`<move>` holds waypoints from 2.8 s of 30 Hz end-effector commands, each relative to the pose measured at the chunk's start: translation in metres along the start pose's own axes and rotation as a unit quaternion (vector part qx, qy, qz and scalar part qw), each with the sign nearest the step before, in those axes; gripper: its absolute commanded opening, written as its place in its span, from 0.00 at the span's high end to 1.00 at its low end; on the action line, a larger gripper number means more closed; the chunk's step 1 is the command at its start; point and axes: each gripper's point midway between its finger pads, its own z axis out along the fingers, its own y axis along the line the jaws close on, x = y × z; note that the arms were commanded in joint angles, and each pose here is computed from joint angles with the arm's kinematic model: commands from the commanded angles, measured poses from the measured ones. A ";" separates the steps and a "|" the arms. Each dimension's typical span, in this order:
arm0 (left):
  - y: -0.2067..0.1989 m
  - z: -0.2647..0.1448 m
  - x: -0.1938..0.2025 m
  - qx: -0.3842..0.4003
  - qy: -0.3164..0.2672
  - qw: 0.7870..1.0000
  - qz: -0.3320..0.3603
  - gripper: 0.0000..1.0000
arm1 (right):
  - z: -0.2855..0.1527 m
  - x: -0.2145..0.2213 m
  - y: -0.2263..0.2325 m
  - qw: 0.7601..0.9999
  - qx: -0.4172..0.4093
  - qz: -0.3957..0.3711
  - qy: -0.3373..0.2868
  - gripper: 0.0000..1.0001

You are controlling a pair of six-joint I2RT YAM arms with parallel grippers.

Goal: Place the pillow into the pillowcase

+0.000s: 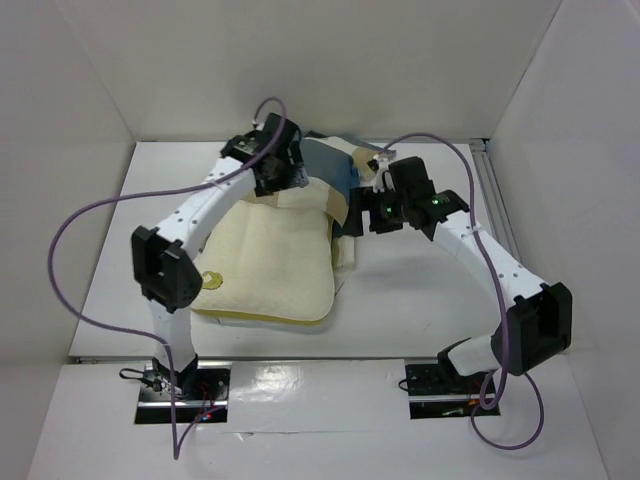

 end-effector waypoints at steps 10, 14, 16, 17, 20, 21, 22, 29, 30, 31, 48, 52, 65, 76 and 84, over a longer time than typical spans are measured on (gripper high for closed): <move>0.221 0.033 0.029 -0.190 0.065 0.971 -0.128 0.25 | -0.010 -0.069 0.005 0.994 0.039 0.047 -0.095 0.10; 0.195 0.051 0.079 -0.110 0.129 0.971 -0.168 0.31 | 0.000 -0.075 0.000 0.994 0.048 0.046 -0.085 0.10; 0.158 0.042 0.102 -0.092 0.138 0.974 -0.156 0.31 | 0.012 -0.075 -0.004 0.995 0.053 0.050 -0.073 0.10; 0.127 0.037 0.121 -0.067 0.156 0.976 -0.137 0.31 | 0.014 -0.078 -0.004 0.995 0.052 0.050 -0.074 0.10; 0.067 0.014 0.136 -0.001 0.164 0.975 -0.152 0.30 | 0.023 -0.087 -0.001 0.994 0.067 0.028 -0.085 0.10; 0.040 0.003 0.135 0.033 0.154 0.979 -0.129 0.28 | 0.024 -0.087 -0.003 0.992 0.086 0.018 -0.090 0.10; 0.031 -0.005 0.129 0.049 0.145 0.981 -0.119 0.26 | 0.028 -0.086 0.010 0.992 0.081 -0.001 -0.092 0.09; 0.086 -0.020 0.077 0.029 0.083 0.992 -0.085 0.16 | 0.034 -0.085 0.038 0.987 0.114 -0.037 -0.103 0.05; 0.110 -0.010 0.084 0.020 0.101 0.990 -0.099 0.14 | 0.043 -0.086 0.044 0.988 0.115 -0.058 -0.088 0.03; 0.117 -0.007 0.089 0.032 0.111 0.989 -0.091 0.13 | 0.052 -0.072 0.057 0.989 0.108 -0.071 -0.065 0.03; 0.082 -0.013 0.206 0.207 0.139 0.967 0.047 0.13 | 0.115 0.082 -0.006 0.948 0.250 -0.176 0.093 0.34; 0.072 -0.008 0.218 0.206 0.123 0.964 0.111 0.10 | 0.101 0.047 0.019 0.967 0.185 -0.162 0.066 1.00; 0.026 -0.035 0.193 0.250 -0.019 0.951 0.183 0.00 | 0.047 -0.025 0.074 0.992 0.007 -0.125 0.011 1.00; 0.012 -0.006 0.180 0.233 -0.021 0.961 0.145 0.61 | 0.047 -0.043 0.068 0.995 -0.004 -0.101 -0.008 1.00; -0.051 -0.132 0.121 0.444 -0.065 0.889 0.091 1.00 | 0.038 -0.164 0.075 0.988 0.059 -0.072 -0.121 1.00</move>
